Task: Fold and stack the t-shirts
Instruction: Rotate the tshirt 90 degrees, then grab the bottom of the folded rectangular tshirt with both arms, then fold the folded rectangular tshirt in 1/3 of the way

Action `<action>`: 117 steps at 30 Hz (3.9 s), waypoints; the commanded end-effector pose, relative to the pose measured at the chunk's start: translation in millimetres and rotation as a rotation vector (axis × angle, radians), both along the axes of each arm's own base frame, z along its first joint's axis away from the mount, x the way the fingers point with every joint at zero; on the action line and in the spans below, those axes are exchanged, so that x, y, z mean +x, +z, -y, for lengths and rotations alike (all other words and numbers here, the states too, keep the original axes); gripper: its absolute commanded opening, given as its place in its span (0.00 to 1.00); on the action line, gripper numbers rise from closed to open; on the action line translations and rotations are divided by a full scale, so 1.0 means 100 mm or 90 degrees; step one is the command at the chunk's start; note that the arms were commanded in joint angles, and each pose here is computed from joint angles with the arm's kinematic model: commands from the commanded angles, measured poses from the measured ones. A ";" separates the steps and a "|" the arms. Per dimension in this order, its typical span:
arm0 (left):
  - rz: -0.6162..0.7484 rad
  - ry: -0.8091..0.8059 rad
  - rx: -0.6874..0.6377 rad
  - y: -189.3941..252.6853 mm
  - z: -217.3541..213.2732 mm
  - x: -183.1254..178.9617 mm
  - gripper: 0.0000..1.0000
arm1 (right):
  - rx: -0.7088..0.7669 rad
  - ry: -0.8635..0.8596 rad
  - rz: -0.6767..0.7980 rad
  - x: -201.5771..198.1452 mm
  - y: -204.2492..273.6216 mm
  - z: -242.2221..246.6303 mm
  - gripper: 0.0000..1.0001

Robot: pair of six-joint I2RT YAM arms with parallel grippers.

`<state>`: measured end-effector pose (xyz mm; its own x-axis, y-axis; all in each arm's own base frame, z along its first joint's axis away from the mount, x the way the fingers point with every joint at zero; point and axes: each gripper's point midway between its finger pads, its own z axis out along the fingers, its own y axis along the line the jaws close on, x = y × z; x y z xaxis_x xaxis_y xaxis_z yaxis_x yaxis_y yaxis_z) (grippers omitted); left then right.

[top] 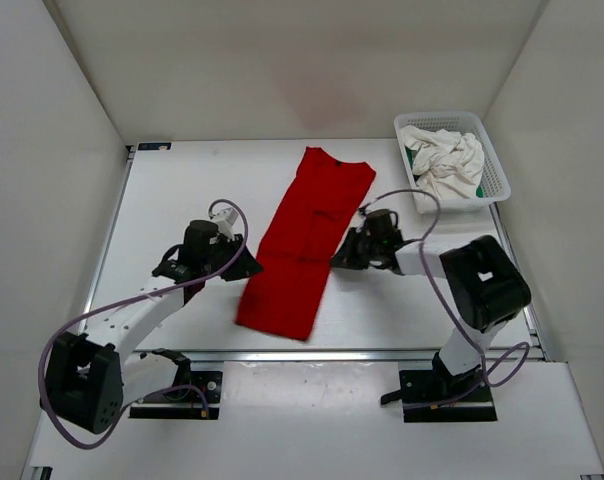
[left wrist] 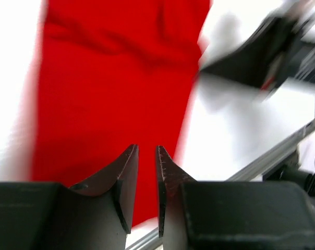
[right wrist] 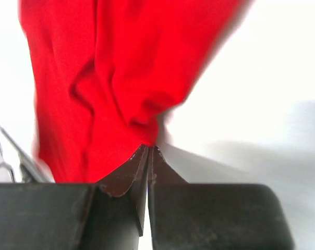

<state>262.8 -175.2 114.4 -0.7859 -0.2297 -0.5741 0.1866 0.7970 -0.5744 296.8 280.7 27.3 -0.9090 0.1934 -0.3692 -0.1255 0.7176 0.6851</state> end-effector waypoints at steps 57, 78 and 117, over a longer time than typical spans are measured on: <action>-0.244 -0.232 0.001 -0.92 0.57 -1.77 0.00 | -0.039 0.012 -0.115 -2.04 0.22 0.93 0.01; -0.065 -0.033 -0.005 0.07 0.99 1.03 0.00 | -0.050 -0.115 0.113 0.57 1.07 1.24 0.00; -0.108 -0.037 -0.056 -0.79 1.25 0.66 0.25 | -0.106 0.029 0.176 0.98 0.73 0.35 0.00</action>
